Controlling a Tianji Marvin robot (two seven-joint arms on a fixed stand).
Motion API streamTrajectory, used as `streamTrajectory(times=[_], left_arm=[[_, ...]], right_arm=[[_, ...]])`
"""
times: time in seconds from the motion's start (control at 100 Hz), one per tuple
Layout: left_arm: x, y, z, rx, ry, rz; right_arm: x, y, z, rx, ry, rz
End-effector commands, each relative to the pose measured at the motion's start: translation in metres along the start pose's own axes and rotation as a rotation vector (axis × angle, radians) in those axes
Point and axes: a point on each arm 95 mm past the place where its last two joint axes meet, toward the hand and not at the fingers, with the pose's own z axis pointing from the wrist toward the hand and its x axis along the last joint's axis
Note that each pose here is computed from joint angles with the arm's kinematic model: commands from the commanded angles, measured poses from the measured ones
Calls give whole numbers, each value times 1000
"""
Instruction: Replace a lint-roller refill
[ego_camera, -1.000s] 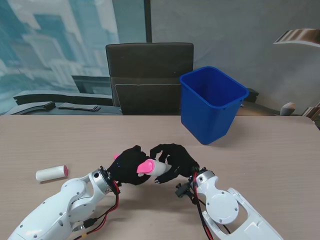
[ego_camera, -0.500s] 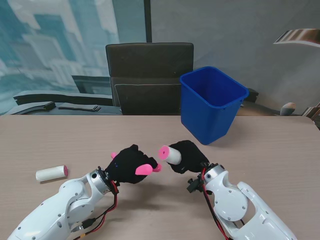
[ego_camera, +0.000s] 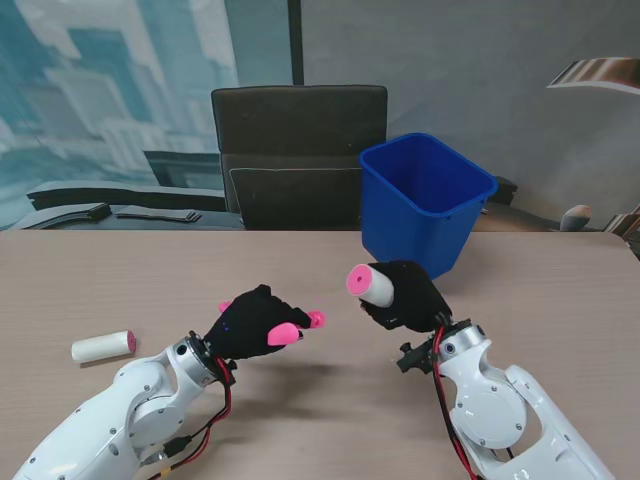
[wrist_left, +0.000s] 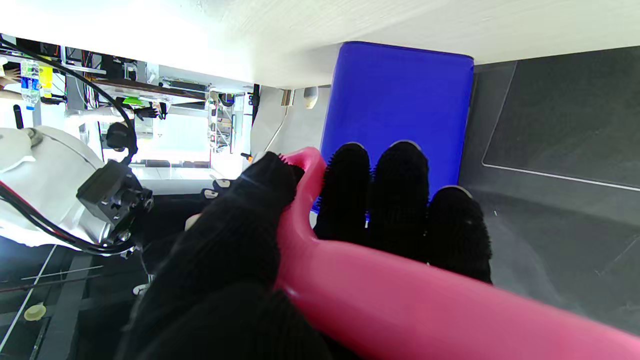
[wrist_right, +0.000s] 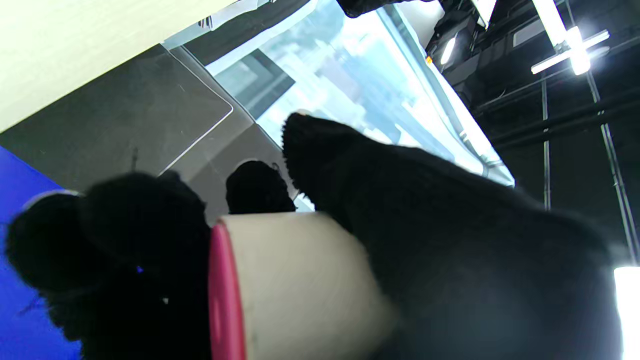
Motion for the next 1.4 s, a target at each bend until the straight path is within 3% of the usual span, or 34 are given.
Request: streamTrajectory(times=[0.0, 0.26, 0.54, 0.74, 1.05, 1.39], left_arm=[[1, 0, 0, -13, 0, -5], [0, -1, -2, -35, -1, -4], [0, -1, -2, -39, -5, -8], [0, 0, -1, -44, -5, -16], [0, 1, -1, -55, -9, -24], [0, 2, 0, -68, -22, -72]], right_arm=[[6, 7, 1, 25, 26, -23], [8, 52, 13, 68, 47, -172], [3, 109, 38, -54, 32, -340], [-12, 139, 49, -91, -22, -490], [-44, 173, 79, -81, -109, -661], [-86, 180, 121, -9, -196, -654]])
